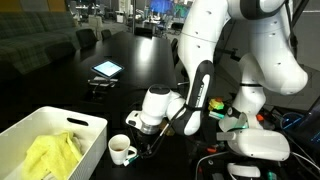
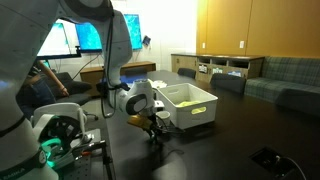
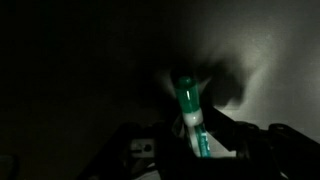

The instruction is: Place the white towel in the white storage box, put the black masking tape in the white mug, put the yellow towel in the box, place the green marker inside the mug

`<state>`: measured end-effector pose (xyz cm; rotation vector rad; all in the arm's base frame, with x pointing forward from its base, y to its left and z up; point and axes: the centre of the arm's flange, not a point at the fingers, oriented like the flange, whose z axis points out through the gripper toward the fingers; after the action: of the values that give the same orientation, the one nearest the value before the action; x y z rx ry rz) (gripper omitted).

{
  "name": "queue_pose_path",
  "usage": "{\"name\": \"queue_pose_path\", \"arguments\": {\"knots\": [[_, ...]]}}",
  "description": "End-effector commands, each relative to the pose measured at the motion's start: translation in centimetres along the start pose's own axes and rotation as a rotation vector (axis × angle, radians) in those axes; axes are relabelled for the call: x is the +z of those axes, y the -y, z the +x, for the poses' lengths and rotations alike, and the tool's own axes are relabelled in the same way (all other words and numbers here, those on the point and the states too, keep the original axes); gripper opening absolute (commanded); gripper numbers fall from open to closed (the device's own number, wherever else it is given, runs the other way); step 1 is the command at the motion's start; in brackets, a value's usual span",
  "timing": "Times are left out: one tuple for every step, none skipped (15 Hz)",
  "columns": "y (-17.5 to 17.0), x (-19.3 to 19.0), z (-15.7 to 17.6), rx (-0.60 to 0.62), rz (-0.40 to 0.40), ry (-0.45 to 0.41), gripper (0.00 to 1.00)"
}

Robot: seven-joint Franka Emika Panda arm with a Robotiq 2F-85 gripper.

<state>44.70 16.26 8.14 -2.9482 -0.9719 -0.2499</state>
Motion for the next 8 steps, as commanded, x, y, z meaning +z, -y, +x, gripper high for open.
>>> {"name": "queue_pose_path", "arguments": {"knots": [[0.4, -0.1, -0.1, -0.048, 0.007, 0.028, 0.12], [0.4, -0.2, -0.2, -0.053, 0.002, 0.032, 0.14], [0.6, -0.5, -0.3, -0.062, -0.003, 0.042, 0.15], [0.8, -0.9, -0.4, -0.071, -0.01, 0.057, 0.15], [0.9, -1.3, -0.5, -0.08, -0.017, 0.074, 0.15], [1.2, -1.7, -0.6, -0.097, -0.027, 0.097, 0.15], [1.5, -2.1, -0.8, -0.113, -0.037, 0.122, 0.14], [1.8, -2.7, -1.1, -0.13, -0.053, 0.154, 0.14]]}}
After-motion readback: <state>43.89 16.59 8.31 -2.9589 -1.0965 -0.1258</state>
